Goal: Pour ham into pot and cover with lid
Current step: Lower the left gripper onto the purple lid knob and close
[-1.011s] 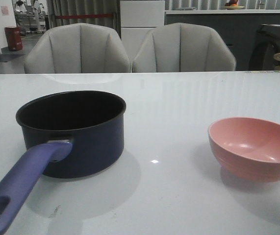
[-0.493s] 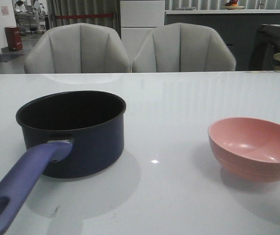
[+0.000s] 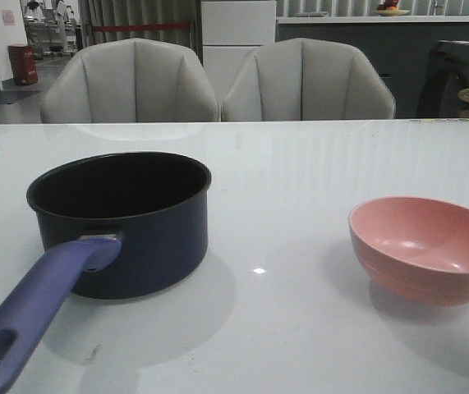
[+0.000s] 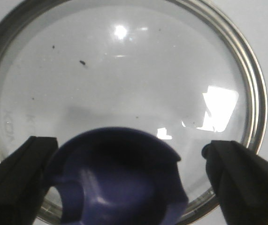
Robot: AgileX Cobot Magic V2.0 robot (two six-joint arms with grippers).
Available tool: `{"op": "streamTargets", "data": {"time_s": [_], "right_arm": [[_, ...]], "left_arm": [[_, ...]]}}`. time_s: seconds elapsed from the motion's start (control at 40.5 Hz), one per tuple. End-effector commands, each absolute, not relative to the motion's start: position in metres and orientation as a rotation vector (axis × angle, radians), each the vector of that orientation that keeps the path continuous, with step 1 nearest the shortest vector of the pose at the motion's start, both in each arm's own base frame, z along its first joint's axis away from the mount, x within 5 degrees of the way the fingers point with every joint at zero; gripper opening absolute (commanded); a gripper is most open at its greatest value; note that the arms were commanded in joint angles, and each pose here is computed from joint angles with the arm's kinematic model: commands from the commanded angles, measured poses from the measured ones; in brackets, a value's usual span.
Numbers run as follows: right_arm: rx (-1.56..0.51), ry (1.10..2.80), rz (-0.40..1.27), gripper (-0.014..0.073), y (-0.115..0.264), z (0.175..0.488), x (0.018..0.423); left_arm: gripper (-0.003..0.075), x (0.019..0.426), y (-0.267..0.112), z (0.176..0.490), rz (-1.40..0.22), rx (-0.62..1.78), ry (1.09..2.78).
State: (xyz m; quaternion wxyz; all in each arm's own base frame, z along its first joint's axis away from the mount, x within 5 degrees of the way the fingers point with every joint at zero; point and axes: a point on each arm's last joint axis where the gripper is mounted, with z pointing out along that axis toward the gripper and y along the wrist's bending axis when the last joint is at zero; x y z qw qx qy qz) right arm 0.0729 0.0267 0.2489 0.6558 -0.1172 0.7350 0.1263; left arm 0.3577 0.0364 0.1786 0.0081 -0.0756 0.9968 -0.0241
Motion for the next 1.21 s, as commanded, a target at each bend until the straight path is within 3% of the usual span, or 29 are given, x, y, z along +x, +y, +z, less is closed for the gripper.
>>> {"op": "streamTargets", "data": {"time_s": [0.0,0.271,0.937,1.184], "right_arm": [[-0.245,1.552,0.287,0.0160,0.026,0.267,0.074],[-0.245,1.552,0.287,0.0160,0.026,0.267,0.074],[-0.245,1.552,0.287,0.0160,0.026,0.267,0.074],[-0.245,1.552,0.287,0.0160,0.026,0.267,0.074]], "left_arm": [[0.0671,0.361,0.036,0.198,-0.084,-0.261,3.039],[0.0625,0.360,0.048,0.198,-0.092,-0.345,3.030],[0.0222,0.358,0.051,0.198,-0.119,-0.351,3.042],[0.0197,0.358,0.051,0.198,-0.119,-0.351,3.041]]}}
